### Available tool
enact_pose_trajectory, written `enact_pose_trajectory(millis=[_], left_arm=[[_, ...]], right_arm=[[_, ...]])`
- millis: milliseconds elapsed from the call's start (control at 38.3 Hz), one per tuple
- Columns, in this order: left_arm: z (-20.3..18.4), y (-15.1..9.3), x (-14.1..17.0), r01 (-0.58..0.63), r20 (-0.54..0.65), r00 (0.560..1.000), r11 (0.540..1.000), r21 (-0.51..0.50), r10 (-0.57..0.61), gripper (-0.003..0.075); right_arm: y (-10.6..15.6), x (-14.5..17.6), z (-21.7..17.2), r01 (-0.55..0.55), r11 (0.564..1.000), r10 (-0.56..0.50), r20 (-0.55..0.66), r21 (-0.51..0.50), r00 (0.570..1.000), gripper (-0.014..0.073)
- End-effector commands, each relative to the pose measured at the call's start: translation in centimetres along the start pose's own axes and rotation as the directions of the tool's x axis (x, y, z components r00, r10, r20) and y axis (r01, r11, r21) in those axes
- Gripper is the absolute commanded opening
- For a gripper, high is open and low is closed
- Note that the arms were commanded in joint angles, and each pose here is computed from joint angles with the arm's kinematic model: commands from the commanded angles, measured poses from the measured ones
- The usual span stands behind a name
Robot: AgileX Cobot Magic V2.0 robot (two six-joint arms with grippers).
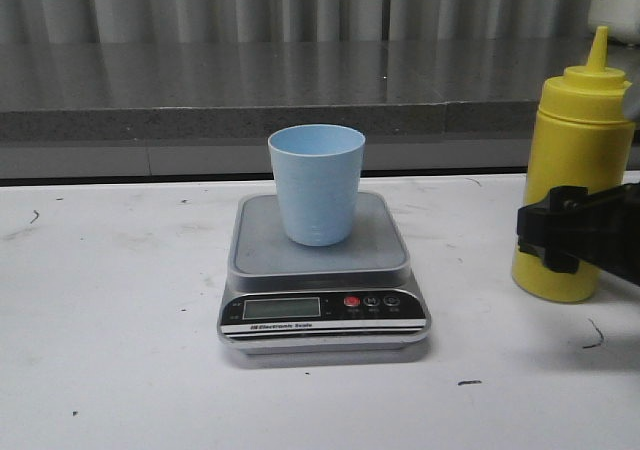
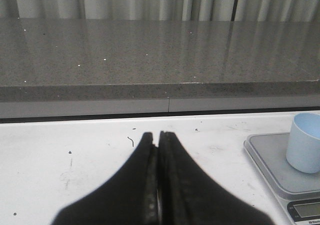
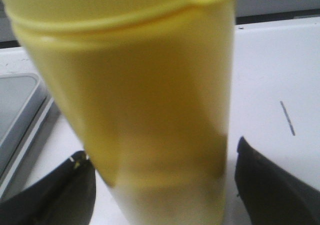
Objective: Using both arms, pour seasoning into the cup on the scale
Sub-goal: 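Move the right gripper to the yellow squeeze bottle and close on it, then lift the yellow bottle with the right gripper and tilt its nozzle toward the cup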
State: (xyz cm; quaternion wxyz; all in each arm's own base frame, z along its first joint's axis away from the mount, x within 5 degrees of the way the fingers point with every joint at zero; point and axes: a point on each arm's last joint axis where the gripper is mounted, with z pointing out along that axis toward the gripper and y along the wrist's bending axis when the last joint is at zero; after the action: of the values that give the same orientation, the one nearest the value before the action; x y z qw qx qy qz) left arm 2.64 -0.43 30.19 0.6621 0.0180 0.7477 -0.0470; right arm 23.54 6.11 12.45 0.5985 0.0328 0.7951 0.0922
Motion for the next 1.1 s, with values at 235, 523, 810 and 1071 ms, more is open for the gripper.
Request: enact_pose_trajectory(millis=[235,523,810,1071], left_arm=[[-0.2,-0.1,-1.5,0.015,0.099,0.995,1.000,0.005,-0.016,-0.0020],[-0.2,-0.1,-1.5,0.015,0.099,0.995,1.000,0.005,-0.016,-0.0020],[-0.2,-0.1,-1.5,0.015,0.099,0.995,1.000,0.005,-0.016,-0.0020],[-0.2,-0.1,-1.5,0.015,0.099,0.995,1.000,0.005,-0.016,-0.0020]], right_arm=[[0.8,-2.9,1.8,-0.025,0.999,0.030,0.220,-0.024,0.975,0.0591],[0.6,-2.8,3.1,-0.029,1.000,0.030,0.223,-0.007,0.974,0.0591],[0.6,-2.8,3.1,-0.027,1.000,0.028,0.224,-0.008,0.974,0.0255],[0.8,-3.9,2.8,0.084,0.996,-0.084,0.264,0.011,0.961,0.0152]])
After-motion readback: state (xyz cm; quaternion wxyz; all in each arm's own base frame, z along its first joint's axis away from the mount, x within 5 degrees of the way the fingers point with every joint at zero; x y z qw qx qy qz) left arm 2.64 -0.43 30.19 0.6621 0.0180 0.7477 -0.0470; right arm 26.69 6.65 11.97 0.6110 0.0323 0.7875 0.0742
